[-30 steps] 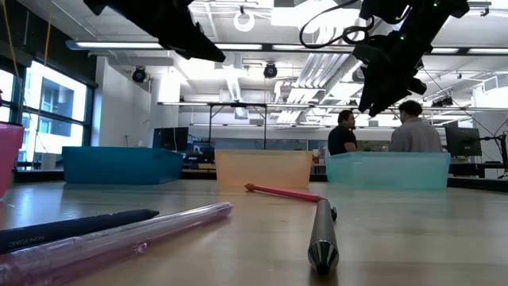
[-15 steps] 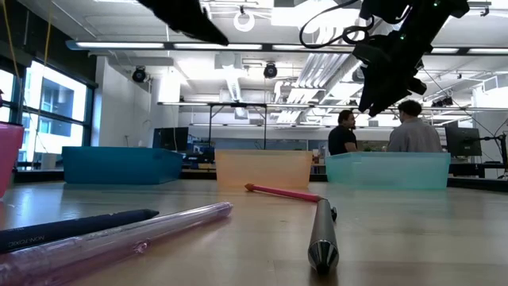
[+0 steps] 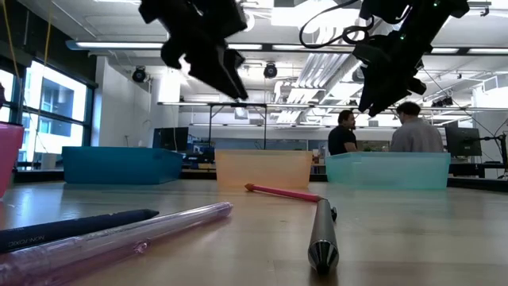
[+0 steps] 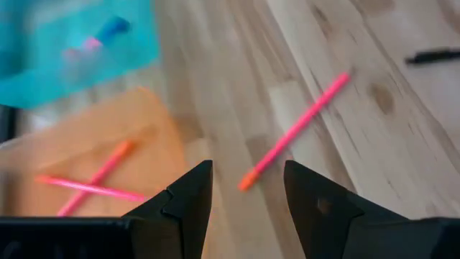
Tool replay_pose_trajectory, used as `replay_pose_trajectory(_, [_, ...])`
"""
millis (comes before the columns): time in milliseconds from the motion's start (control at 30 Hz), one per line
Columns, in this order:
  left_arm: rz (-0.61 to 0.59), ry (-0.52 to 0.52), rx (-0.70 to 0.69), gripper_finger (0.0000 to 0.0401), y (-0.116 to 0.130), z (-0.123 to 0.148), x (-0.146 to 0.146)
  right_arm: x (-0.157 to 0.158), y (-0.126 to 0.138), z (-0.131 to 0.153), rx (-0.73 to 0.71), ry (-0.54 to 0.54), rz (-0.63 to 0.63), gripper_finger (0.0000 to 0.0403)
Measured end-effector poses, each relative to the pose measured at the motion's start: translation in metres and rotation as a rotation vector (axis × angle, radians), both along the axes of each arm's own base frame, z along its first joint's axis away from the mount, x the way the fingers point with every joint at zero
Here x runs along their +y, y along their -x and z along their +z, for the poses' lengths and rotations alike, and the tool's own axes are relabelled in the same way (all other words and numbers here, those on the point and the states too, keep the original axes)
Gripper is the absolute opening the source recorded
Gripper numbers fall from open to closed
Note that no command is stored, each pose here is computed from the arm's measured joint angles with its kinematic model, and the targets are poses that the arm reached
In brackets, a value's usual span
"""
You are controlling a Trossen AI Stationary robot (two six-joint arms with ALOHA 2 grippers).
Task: Sort crayons/erasers/pens/pencils in bins
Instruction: Put the pencil into the orange bin
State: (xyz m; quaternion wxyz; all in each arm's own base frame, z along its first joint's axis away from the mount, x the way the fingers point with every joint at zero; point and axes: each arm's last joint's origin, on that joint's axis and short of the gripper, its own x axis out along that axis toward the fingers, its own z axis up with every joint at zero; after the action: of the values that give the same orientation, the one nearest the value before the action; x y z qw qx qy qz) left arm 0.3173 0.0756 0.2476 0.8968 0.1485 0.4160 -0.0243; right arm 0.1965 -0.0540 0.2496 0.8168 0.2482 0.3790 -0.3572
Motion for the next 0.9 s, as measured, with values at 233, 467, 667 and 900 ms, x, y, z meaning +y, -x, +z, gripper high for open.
replay_pose_trajectory(233, [-0.07, 0.01, 0.148, 0.0161, -0.025, -0.029, -0.008, 0.0, 0.0, 0.0, 0.0, 0.002, 0.0, 0.0162])
replay_pose_trajectory(467, [-0.096, 0.002, 0.183, 0.0161, -0.045, -0.041, -0.006, -0.001, 0.0, 0.0, 0.004, 0.025, -0.015, 0.0162])
replay_pose_trajectory(667, [-0.117, -0.007, 0.211, 0.0161, -0.058, -0.054, -0.004, -0.001, 0.0, 0.0, 0.002, 0.025, -0.015, 0.0162])
replay_pose_trajectory(900, [-0.12, 0.004, 0.259, 0.0161, -0.063, -0.072, -0.004, -0.001, 0.0, 0.001, 0.001, 0.026, -0.016, 0.0162])
